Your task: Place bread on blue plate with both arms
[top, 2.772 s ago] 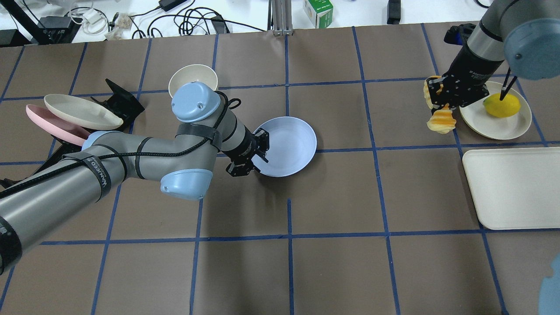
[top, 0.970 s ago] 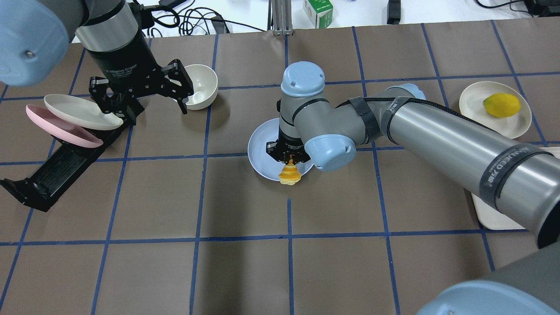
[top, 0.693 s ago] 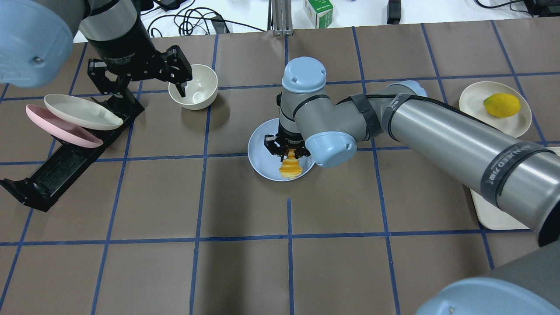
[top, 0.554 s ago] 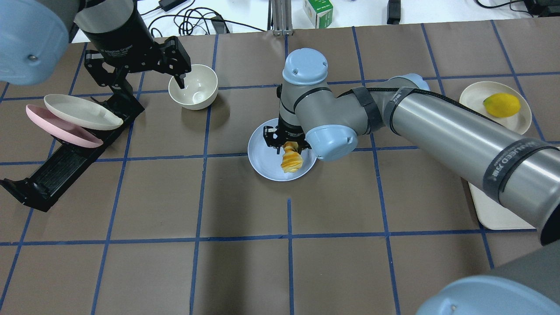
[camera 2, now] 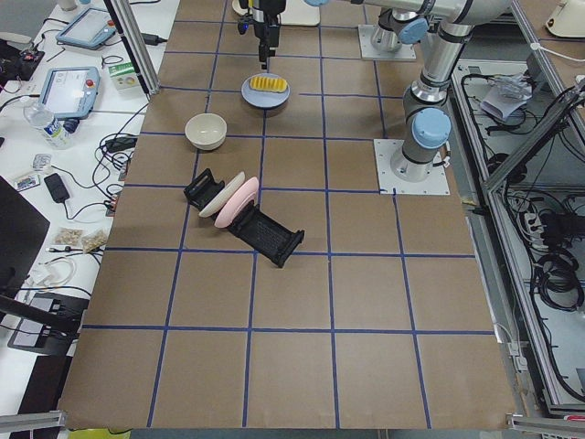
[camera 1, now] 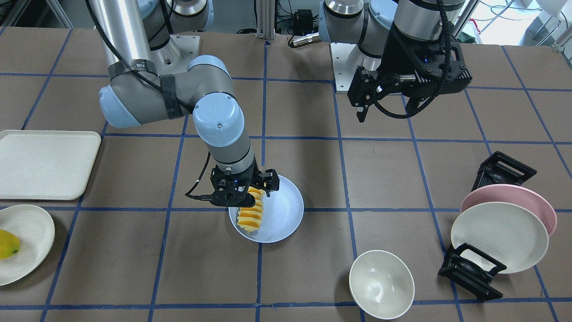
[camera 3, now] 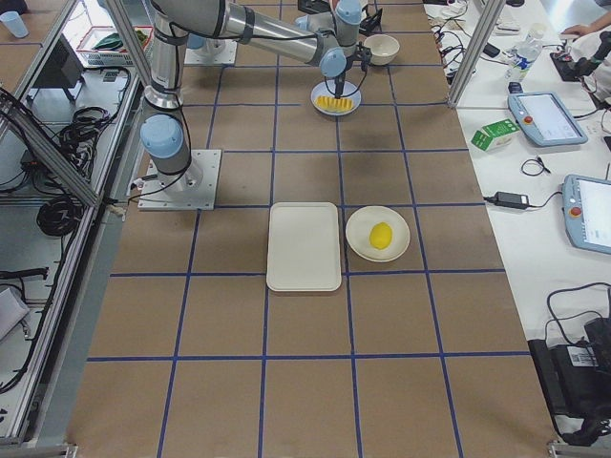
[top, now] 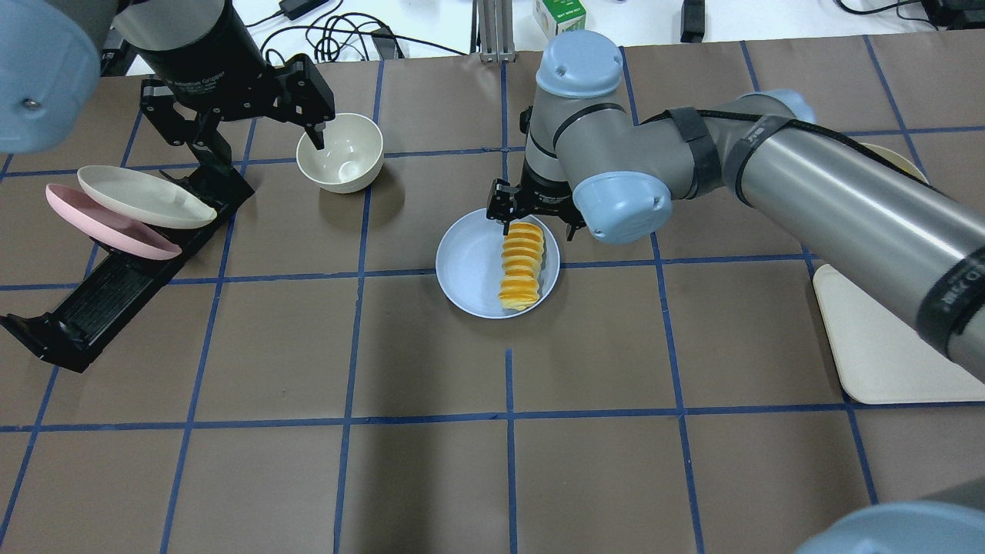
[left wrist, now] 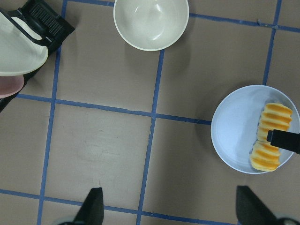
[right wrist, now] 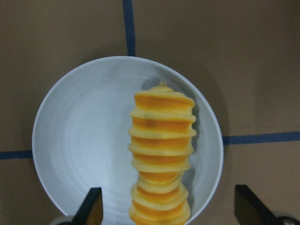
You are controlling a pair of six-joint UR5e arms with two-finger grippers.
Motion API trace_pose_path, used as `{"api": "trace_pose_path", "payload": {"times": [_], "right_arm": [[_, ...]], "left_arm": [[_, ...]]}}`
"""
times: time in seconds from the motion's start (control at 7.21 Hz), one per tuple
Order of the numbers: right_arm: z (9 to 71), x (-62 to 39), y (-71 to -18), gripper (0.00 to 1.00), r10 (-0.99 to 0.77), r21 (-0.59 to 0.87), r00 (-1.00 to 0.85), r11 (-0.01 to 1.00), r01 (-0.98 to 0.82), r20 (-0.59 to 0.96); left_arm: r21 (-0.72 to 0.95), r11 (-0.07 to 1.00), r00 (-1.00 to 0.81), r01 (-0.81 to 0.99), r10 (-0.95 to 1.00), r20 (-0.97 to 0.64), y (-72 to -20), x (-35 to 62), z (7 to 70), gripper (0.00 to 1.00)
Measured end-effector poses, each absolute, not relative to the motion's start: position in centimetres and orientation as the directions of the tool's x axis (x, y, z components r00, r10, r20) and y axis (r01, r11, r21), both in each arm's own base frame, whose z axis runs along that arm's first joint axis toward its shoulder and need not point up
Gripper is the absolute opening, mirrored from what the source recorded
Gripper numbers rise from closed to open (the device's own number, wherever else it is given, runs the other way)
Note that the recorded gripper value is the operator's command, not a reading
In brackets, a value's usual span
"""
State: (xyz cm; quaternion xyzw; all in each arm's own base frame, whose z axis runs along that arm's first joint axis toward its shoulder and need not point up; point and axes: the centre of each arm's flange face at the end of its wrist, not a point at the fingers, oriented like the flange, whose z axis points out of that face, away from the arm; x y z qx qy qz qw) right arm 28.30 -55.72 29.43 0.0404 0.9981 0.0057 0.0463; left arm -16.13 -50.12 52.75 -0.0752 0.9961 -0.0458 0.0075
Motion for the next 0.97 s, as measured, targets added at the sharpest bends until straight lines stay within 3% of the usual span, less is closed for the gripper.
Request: {"api": "trace_pose_path", "payload": {"times": [0.28, 0.69, 0.97], "right_arm": [[36.6, 20.0, -55.8, 1.0, 0.062, 0.005, -0.997, 0.998, 0.061, -0.045], [47.2, 15.6, -52.2, 1.0, 0.063, -0.086, -0.997, 0.994, 0.066, -0.032], [49.9, 13.6, -52.3, 1.0, 0.042, -0.104, -0.999, 0.994, 0.045, -0.031]], "left_arm": [[-0.084, 0.986, -0.989, -0.147, -0.148, -0.006, -50.0, -16.2, 52.3, 1.0], [-0.087, 0.985, -0.989, -0.149, -0.15, -0.001, -49.9, -16.2, 52.4, 1.0], [-0.08, 0.985, -0.988, -0.153, -0.153, -0.001, -50.1, -16.3, 51.9, 1.0]]}}
